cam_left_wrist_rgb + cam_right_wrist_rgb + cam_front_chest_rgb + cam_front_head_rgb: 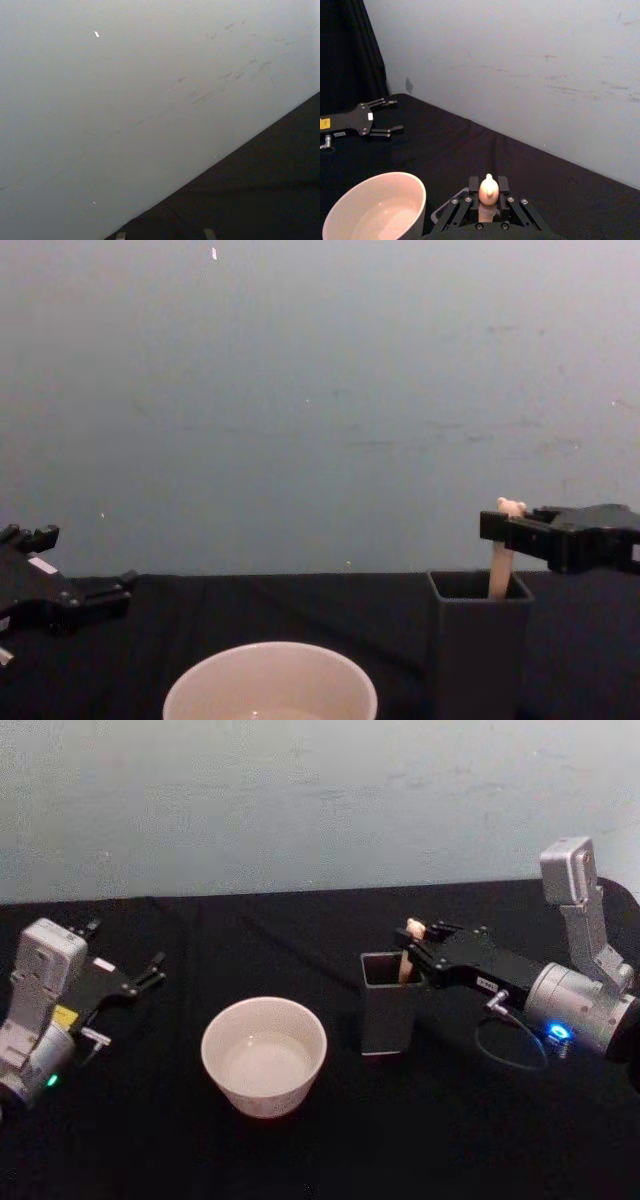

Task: Pick up the stirring spoon with one hand, stir inside the cup, then place it back in its original position.

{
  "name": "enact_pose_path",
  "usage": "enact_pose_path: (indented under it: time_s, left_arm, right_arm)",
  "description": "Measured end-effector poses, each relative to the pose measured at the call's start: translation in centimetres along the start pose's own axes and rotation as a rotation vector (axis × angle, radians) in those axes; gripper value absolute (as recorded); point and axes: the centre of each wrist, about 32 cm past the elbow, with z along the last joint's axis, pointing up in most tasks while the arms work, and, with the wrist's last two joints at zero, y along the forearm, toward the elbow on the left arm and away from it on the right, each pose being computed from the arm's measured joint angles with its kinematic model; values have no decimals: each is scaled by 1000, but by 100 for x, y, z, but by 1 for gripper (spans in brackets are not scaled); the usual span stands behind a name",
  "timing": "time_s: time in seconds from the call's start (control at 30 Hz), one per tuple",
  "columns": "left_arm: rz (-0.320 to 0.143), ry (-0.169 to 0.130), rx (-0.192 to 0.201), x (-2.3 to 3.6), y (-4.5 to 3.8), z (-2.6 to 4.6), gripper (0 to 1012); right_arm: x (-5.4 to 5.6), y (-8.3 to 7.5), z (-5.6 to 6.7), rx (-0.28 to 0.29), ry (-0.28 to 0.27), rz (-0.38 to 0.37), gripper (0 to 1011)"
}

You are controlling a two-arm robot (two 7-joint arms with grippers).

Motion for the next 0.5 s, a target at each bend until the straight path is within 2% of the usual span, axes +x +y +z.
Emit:
enact_pose_path:
  time_s: [0.5]
  left_arm:
    - [0,0,0,0,0,0,1001]
  right_arm:
    - [-12,11,-7,-15,-9,-9,215]
